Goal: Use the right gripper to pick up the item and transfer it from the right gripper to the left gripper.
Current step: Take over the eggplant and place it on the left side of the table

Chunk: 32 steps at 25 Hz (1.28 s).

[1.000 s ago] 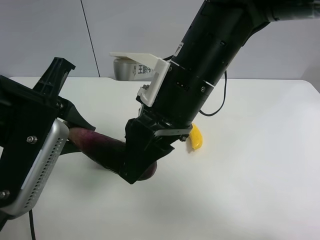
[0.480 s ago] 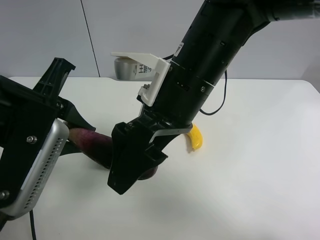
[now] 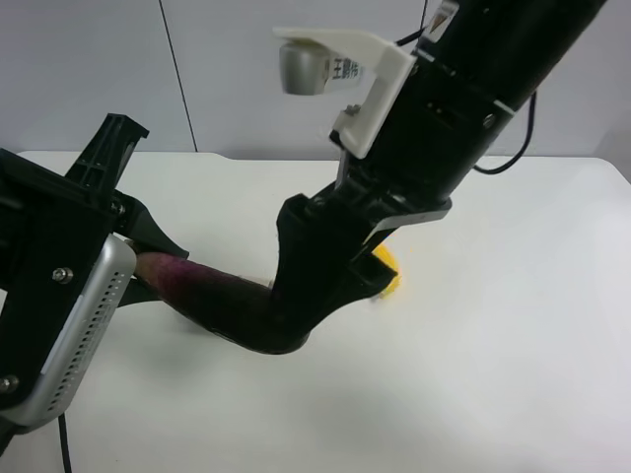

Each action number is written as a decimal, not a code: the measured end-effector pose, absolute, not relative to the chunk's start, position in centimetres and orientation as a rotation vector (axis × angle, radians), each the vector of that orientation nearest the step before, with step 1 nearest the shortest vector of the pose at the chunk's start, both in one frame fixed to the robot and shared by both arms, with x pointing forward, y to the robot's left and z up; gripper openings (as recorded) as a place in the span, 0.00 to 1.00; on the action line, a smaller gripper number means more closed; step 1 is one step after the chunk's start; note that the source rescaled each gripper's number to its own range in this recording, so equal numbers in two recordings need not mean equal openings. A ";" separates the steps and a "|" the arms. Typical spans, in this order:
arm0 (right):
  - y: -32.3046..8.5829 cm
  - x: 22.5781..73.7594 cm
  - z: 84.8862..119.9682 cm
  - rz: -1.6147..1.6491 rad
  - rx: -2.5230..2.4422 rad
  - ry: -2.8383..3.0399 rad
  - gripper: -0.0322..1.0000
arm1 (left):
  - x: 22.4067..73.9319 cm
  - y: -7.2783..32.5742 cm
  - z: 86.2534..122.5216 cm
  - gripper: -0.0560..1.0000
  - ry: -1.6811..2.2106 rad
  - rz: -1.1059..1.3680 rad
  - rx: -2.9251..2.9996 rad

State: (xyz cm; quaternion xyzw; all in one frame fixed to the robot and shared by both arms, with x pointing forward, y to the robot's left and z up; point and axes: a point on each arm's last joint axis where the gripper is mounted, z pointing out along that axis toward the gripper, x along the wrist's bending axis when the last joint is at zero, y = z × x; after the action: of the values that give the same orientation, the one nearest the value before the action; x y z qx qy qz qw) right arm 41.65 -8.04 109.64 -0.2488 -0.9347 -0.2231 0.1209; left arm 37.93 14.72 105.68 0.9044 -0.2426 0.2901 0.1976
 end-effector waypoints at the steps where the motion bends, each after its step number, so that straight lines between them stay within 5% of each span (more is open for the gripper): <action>1: -8.4 41.3 110.3 -0.678 -0.744 -2.734 1.00 | 37.9 14.7 105.7 0.07 -0.679 0.812 2.531; 15: -18.8 33.6 113.4 -0.864 -0.919 -2.998 1.00 | 37.9 14.7 105.7 0.07 -0.675 0.811 2.532; 32: -27.2 25.0 107.6 -1.277 -1.037 -2.958 1.00 | 37.9 14.7 105.7 0.07 -0.664 0.808 2.533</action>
State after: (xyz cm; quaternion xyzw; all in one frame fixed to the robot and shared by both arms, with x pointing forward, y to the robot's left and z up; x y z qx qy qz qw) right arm 25.04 -27.18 107.59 -0.3042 -0.8675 -0.3744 -0.1211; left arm 37.93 14.72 105.68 0.9058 -0.2375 0.2890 0.1992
